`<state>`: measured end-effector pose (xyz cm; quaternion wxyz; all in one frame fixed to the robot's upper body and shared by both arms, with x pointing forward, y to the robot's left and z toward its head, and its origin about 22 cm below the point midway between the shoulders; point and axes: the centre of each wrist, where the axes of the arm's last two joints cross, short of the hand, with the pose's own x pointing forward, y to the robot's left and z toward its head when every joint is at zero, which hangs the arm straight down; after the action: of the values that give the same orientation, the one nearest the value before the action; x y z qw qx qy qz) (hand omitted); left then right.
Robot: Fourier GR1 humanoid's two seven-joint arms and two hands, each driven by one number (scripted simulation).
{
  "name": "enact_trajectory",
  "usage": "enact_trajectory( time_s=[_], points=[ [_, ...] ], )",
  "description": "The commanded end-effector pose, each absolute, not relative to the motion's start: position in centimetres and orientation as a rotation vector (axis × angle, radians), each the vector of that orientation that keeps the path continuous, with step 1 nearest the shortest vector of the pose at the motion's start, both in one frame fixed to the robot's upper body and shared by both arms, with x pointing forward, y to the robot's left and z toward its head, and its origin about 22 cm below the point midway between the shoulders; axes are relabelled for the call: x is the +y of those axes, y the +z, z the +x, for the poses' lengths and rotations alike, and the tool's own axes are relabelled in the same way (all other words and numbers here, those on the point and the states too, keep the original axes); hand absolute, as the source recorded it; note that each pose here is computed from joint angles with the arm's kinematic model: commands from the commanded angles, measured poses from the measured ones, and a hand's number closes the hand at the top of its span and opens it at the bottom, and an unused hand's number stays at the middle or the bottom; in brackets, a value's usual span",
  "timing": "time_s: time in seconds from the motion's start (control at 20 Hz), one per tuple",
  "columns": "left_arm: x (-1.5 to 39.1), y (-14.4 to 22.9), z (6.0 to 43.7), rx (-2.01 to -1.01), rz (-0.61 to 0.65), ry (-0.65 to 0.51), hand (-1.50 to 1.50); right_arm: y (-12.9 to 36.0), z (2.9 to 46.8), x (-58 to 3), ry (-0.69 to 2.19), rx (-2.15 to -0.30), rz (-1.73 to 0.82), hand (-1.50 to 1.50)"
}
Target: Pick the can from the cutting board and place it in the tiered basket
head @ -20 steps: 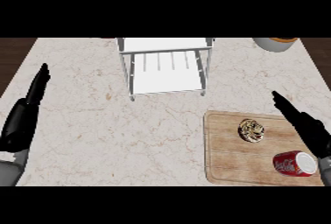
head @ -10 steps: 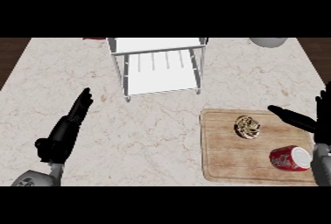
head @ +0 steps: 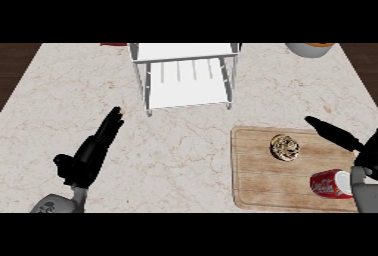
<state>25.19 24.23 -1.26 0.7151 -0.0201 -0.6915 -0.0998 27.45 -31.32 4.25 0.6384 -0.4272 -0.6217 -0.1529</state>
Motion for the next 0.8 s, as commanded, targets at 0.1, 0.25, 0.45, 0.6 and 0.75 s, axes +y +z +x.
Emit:
enact_trajectory(
  time_s=[0.1, 0.25, 0.45, 0.6, 0.75],
  points=[
    [24.6, -1.2, 25.6, -1.529, -0.025, -0.228, 0.00, 4.4, 25.3, -35.1, 0.000, -1.059, -1.136, -1.50],
    [24.2, -1.4, 25.5, -1.529, -0.038, -0.237, 0.00, 4.3, 24.8, -35.2, 0.177, -0.817, -1.096, -1.50],
    [24.2, -1.6, 25.6, -1.529, -0.056, -0.241, 0.00, 7.1, 25.5, -33.7, 0.352, -0.614, -1.085, -1.50],
    [23.2, -1.4, 25.8, -1.516, -0.078, -0.228, 0.00, 10.5, 26.2, -30.9, 0.419, -0.522, -1.053, -1.50],
    [24.2, -0.7, 26.9, -1.526, -0.062, -0.211, 0.00, 13.7, 26.1, -28.2, 0.413, -0.484, -1.029, -1.50]
  ],
)
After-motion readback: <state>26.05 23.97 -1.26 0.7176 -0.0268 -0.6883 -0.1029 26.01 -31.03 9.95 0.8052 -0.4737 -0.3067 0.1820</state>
